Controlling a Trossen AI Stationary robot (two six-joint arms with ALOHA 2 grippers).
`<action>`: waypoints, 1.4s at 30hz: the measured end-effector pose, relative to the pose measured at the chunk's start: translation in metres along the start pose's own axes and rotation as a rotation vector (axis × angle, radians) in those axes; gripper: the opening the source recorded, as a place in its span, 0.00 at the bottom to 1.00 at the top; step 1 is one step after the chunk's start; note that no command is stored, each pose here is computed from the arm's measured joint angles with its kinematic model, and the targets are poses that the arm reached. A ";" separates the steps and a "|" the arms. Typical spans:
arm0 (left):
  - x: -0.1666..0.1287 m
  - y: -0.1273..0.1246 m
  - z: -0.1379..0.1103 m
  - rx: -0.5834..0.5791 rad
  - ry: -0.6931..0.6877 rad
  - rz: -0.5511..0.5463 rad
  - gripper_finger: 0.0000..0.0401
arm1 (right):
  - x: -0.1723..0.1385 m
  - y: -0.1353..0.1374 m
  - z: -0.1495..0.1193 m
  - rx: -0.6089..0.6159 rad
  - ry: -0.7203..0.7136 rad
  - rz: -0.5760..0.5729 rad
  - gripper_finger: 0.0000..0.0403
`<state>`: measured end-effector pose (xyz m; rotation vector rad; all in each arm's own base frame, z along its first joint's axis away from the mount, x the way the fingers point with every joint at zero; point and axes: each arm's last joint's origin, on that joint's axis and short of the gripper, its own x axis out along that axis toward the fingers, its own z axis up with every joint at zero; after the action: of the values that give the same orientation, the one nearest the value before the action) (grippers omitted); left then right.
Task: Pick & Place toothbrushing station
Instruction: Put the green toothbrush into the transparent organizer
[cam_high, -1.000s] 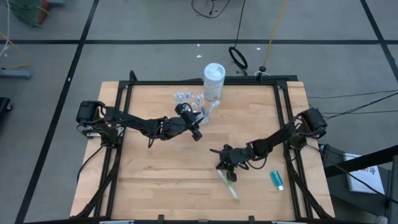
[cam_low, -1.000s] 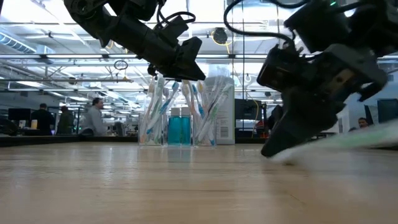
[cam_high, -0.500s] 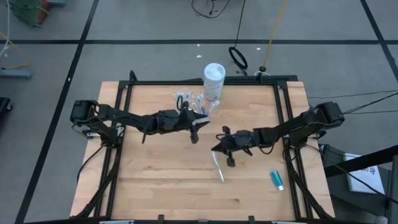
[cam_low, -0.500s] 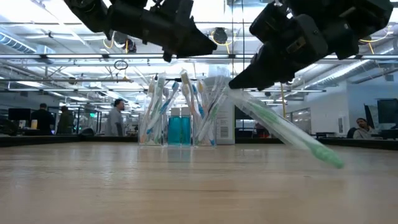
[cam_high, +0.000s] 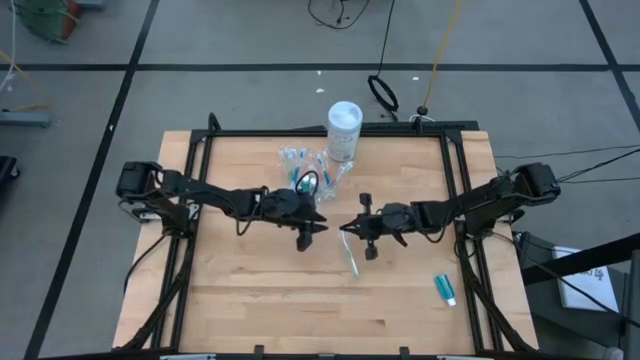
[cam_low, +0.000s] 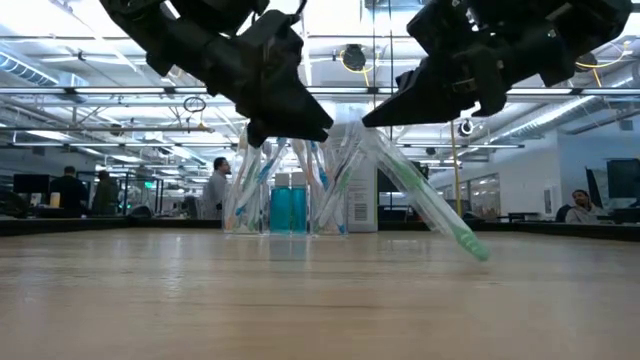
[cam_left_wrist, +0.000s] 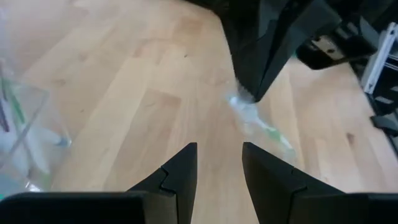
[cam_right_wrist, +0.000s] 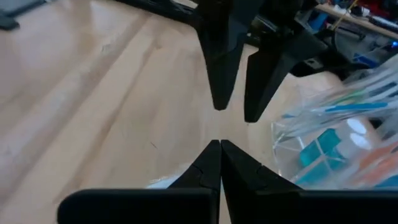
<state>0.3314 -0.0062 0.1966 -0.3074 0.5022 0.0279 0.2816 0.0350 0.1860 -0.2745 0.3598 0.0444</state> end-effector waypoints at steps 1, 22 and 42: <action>0.002 -0.002 -0.002 -0.004 0.001 0.000 0.33 | 0.000 0.000 0.000 -0.015 0.001 -0.002 0.00; 0.043 -0.004 -0.016 -0.078 -0.163 -0.077 0.46 | 0.001 -0.013 0.008 -0.077 -0.091 -0.062 0.00; 0.044 0.000 -0.017 -0.013 -0.149 -0.103 0.11 | 0.000 -0.015 0.013 -0.012 -0.152 -0.075 0.00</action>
<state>0.3621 -0.0133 0.1618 -0.3410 0.3385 -0.0457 0.2875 0.0244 0.2017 -0.2946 0.1983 -0.0063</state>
